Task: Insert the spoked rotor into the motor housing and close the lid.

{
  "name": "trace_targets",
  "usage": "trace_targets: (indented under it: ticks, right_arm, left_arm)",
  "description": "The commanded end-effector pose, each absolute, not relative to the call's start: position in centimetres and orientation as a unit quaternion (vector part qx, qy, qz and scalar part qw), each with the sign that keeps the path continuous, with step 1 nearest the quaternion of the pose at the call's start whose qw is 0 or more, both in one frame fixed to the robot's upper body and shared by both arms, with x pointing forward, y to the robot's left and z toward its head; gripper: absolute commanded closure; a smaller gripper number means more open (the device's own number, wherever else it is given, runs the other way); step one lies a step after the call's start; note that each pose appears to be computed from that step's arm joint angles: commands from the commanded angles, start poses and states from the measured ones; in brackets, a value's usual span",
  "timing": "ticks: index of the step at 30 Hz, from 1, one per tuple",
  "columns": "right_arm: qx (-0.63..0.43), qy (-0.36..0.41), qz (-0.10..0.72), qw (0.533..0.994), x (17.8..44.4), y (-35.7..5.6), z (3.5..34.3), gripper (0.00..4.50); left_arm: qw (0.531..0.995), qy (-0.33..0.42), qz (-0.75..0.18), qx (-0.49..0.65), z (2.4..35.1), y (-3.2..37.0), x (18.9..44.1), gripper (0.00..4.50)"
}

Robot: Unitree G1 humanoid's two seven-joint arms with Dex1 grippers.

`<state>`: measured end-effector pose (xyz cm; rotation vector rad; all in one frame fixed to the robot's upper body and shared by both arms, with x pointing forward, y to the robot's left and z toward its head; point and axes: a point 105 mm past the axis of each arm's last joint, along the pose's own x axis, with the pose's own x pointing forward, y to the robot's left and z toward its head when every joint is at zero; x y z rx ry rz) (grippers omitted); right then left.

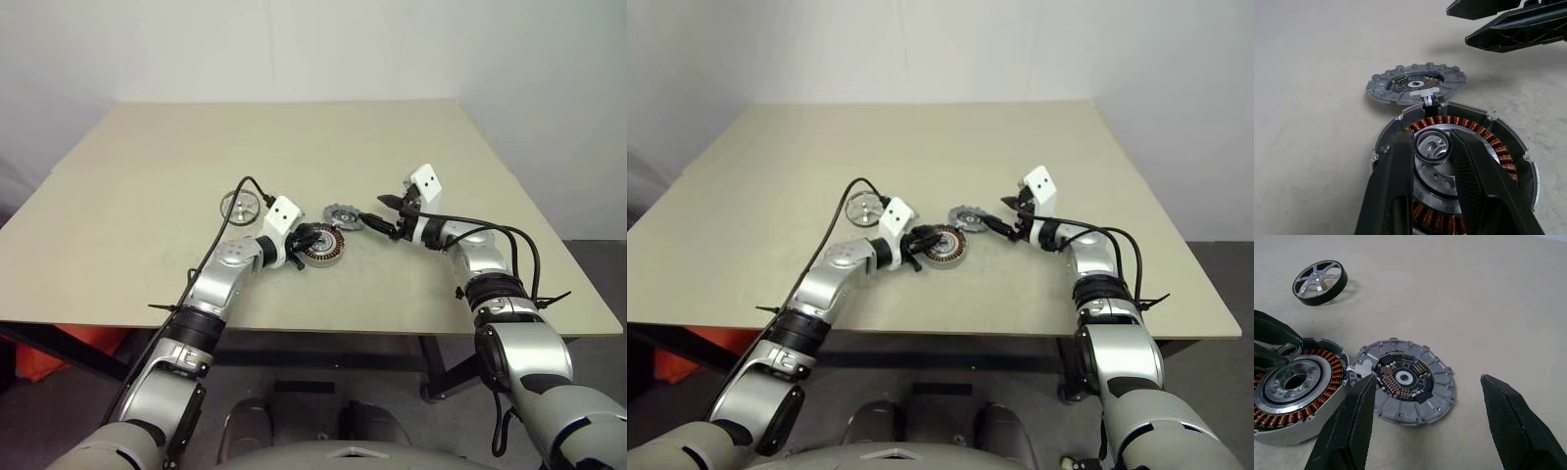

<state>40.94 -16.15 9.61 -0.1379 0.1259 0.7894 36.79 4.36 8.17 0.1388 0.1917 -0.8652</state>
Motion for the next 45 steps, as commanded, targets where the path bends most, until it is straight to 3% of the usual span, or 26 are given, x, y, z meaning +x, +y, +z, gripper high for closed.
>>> trace_targets:
  ticks: [1,20,23,27,34,38,45]
  right_arm:
    - [-0.071,0.023,0.383,0.921,41.3,-16.1,11.6,0.66]
    - [-0.072,0.021,0.378,0.923,41.4,-16.1,11.6,0.66]
    - [-0.073,0.021,0.378,0.923,41.4,-16.1,11.6,0.66]
    - [-0.073,0.021,0.378,0.923,41.4,-16.1,11.6,0.66]
    - [-0.073,0.021,0.380,0.922,41.4,-15.9,11.6,0.66]
    - [-0.070,0.020,0.387,0.919,41.2,-15.5,11.5,0.66]
    - [-0.054,-0.004,0.404,0.913,40.7,-13.3,11.8,0.66]
  left_arm:
    - [0.897,0.070,-0.429,0.080,9.3,3.4,37.1,3.40]
    - [0.902,0.085,-0.415,0.085,8.2,3.0,37.7,3.40]
    - [0.904,0.082,-0.411,0.085,8.3,2.9,38.0,2.73]
    - [0.909,0.076,-0.403,0.077,8.7,3.0,38.2,1.49]
    - [0.899,0.047,-0.433,0.043,10.7,2.8,37.0,1.49]
    - [0.900,0.013,-0.436,-0.014,13.7,4.0,35.9,1.49]
    - [0.942,-0.015,-0.335,-0.030,16.0,10.9,35.6,1.49]
